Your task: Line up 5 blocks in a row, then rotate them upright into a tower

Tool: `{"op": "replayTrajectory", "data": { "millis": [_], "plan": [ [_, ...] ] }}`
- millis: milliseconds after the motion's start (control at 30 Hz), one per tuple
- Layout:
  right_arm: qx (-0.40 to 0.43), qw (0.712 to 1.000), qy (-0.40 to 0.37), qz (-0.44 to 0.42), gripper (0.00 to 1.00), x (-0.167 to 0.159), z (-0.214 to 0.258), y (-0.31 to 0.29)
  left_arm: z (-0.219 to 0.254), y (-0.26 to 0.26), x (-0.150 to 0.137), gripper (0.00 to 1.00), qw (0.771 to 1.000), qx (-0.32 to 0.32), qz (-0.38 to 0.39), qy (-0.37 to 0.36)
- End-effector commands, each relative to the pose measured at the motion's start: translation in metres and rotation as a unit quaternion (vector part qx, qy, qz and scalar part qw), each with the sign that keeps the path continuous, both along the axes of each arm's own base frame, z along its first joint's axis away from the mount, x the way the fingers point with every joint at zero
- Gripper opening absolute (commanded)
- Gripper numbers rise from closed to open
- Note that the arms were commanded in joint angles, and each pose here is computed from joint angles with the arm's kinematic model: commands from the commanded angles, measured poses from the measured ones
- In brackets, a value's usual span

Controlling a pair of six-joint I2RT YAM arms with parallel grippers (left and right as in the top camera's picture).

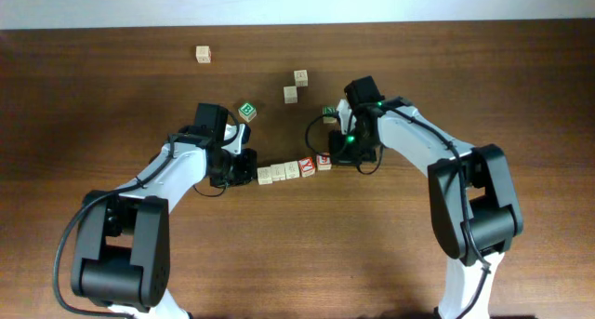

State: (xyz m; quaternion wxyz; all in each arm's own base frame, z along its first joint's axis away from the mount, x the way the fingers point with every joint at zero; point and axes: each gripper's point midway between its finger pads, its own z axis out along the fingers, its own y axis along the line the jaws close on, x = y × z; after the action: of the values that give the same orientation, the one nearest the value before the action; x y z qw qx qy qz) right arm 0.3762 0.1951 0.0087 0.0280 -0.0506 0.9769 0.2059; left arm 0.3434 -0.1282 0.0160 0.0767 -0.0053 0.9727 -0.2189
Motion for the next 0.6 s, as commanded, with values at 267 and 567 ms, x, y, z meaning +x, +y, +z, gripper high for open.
{"op": "replayTrajectory", "data": {
  "millis": [267, 567],
  "plan": [
    [0.011, 0.999, -0.016, 0.049, 0.04, -0.004, 0.004, 0.017, -0.003, -0.002, -0.004, 0.00, 1.000, -0.007, 0.003, 0.010],
    [0.011, 0.997, -0.014, 0.079, 0.04, -0.015, 0.004, 0.029, -0.003, -0.002, -0.004, 0.00, 1.000, -0.007, 0.003, 0.010]
  ]
}}
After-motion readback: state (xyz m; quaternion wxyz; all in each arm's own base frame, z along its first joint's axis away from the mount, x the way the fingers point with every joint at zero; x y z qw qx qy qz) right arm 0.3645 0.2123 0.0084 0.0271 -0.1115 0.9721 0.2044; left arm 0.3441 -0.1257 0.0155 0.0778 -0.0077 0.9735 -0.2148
